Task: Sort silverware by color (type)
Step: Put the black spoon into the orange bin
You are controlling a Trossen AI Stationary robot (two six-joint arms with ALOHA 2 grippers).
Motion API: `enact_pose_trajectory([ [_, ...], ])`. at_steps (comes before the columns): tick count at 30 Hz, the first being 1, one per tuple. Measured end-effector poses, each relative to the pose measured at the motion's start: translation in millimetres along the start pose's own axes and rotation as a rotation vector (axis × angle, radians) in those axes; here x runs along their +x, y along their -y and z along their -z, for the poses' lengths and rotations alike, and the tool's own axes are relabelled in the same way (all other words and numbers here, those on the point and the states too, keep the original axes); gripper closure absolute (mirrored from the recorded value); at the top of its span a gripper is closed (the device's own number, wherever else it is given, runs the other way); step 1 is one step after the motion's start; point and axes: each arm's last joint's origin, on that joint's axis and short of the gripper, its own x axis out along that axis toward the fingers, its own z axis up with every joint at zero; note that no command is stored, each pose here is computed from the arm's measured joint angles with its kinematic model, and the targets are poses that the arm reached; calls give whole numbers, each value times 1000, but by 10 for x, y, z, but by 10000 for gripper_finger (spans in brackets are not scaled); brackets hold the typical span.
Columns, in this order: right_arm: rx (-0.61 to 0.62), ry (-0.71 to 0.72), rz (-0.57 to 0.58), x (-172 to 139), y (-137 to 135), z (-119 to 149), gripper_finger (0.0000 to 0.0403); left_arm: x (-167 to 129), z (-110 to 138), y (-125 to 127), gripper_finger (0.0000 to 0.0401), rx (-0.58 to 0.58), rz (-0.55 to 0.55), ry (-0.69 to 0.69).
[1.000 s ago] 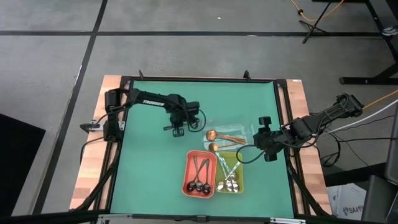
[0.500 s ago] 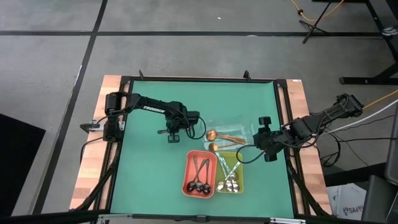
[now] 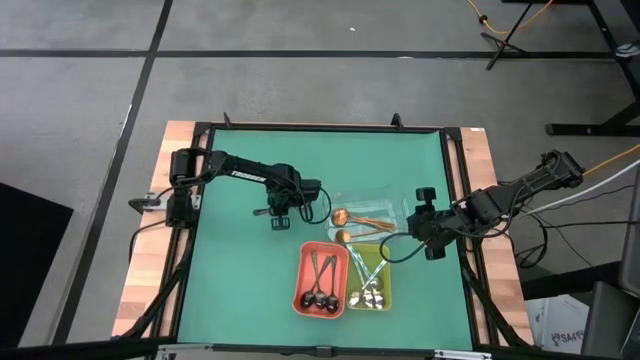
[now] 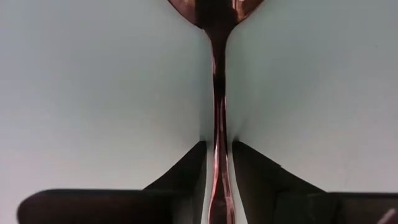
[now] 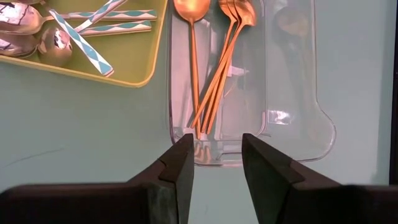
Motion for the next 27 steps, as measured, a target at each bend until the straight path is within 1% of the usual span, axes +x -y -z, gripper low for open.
enact_pose_trajectory([
  [10, 0, 0, 0, 0, 0, 0, 278, -21, 7, 2, 343, -10, 3, 4],
  [18, 0, 0, 0, 0, 0, 0, 278, -202, 29, -17, 348, -35, -18, 105],
  [22, 0, 0, 0, 0, 0, 0, 278, -209, 2, -17, 348, -37, -18, 136],
  [27, 0, 0, 0, 0, 0, 0, 278, -225, -79, -15, 348, -43, -14, 220],
])
